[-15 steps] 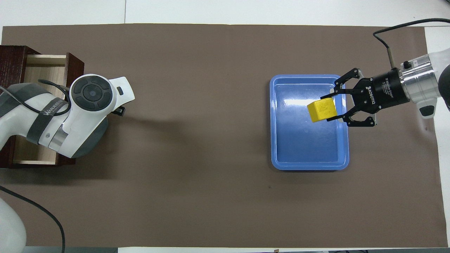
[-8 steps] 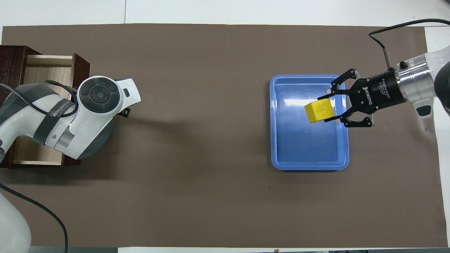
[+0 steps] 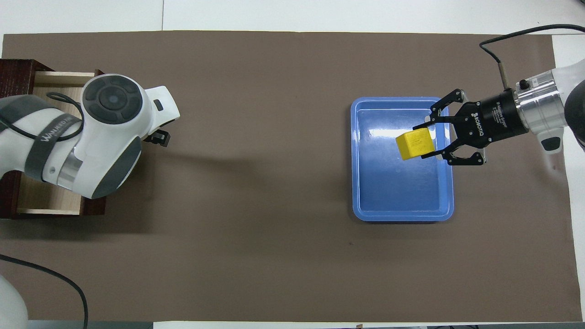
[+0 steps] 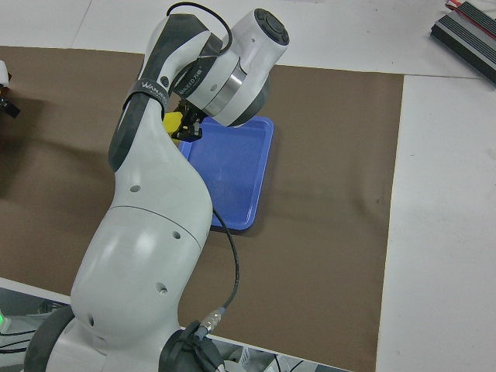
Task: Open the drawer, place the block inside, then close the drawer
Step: 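Lift the block with the right gripper while the left gripper moves toward it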
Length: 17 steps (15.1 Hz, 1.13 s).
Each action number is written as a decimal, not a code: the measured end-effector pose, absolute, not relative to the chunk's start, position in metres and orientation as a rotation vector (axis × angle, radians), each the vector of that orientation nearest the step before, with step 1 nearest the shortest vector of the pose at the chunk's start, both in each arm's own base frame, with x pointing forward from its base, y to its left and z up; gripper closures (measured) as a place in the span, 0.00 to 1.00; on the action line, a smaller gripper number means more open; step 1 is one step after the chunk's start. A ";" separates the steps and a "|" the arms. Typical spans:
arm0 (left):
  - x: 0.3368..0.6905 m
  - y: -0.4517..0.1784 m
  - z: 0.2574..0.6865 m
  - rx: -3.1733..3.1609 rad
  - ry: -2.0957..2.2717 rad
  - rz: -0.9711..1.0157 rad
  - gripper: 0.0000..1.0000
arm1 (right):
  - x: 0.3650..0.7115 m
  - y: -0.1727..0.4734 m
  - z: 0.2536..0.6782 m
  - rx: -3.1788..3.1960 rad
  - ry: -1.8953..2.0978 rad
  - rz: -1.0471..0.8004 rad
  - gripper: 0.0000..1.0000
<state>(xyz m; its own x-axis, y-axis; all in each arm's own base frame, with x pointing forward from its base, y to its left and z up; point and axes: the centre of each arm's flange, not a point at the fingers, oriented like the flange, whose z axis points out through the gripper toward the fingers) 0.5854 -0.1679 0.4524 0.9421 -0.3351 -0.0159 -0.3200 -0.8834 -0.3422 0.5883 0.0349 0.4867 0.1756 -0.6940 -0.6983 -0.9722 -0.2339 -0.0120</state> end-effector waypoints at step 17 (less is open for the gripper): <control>0.548 -0.358 0.559 -2.623 -1.785 -0.021 0.00 | 0.581 0.216 0.505 -1.934 1.733 0.726 0.45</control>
